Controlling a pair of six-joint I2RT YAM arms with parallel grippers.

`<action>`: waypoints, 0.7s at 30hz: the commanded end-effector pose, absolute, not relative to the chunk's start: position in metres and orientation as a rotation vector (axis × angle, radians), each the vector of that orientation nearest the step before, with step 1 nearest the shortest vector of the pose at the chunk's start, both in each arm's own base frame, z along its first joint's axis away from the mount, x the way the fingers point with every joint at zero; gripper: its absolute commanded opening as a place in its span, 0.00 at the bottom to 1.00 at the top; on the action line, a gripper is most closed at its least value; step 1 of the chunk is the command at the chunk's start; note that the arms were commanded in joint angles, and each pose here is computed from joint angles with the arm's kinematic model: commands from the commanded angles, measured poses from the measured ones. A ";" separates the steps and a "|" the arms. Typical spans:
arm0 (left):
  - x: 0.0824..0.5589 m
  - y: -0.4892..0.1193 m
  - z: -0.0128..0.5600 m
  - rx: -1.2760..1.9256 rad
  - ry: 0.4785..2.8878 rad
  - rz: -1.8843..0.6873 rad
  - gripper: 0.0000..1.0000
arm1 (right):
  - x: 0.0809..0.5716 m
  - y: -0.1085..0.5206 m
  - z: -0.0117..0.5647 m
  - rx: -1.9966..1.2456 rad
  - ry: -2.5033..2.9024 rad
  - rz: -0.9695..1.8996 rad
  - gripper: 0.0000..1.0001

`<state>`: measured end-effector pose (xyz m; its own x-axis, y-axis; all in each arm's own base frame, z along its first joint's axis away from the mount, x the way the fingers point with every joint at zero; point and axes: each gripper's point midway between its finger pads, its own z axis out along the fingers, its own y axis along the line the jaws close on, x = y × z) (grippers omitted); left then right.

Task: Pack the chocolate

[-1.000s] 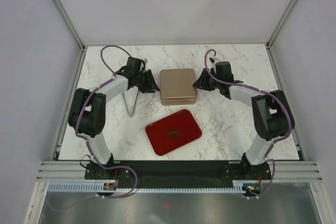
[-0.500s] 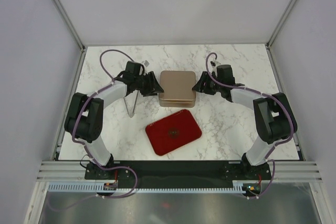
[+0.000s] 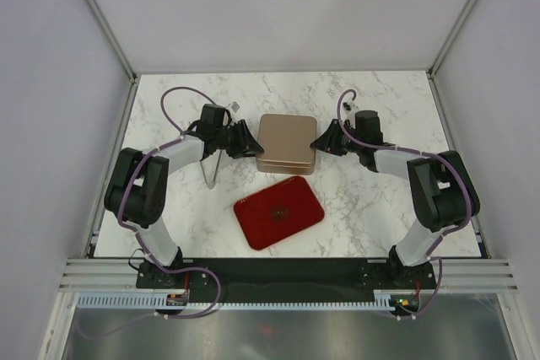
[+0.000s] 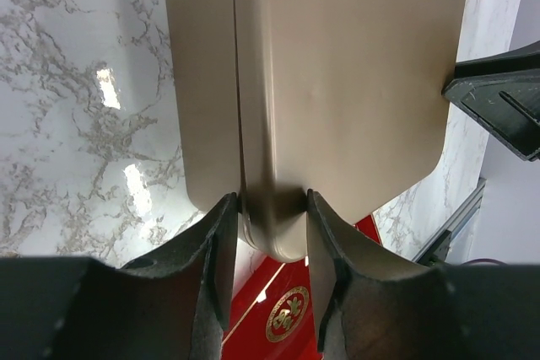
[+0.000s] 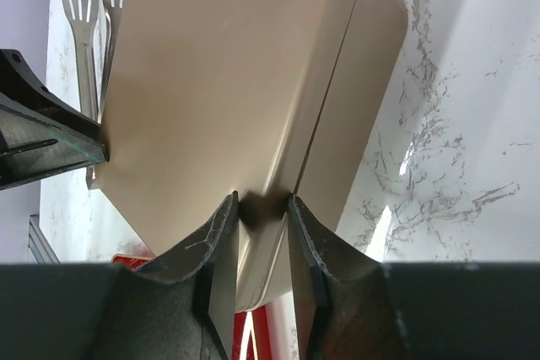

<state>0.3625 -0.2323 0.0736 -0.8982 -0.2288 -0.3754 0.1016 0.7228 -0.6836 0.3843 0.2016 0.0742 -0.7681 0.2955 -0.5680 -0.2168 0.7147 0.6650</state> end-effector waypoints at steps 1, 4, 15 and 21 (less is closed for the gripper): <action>0.360 -0.240 0.055 -0.074 2.516 -1.027 0.29 | 0.360 0.215 0.047 0.014 2.355 1.046 0.33; 0.363 -0.243 0.065 -0.048 2.493 -1.040 0.29 | 0.365 0.213 0.056 -0.007 2.339 1.011 0.34; 0.364 -0.245 0.086 0.037 2.433 -1.055 0.17 | 0.372 0.201 0.081 -0.080 2.307 0.890 0.25; 0.362 -0.241 0.088 0.046 2.436 -1.018 0.22 | 0.371 0.195 0.082 -0.072 2.327 0.832 0.24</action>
<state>0.3630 -0.2339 0.0769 -0.8962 -0.2143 -0.3884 0.1275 0.7143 -0.6882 0.3808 0.1958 0.0831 -0.7677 0.2127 -0.6045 -0.2467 0.7726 0.5850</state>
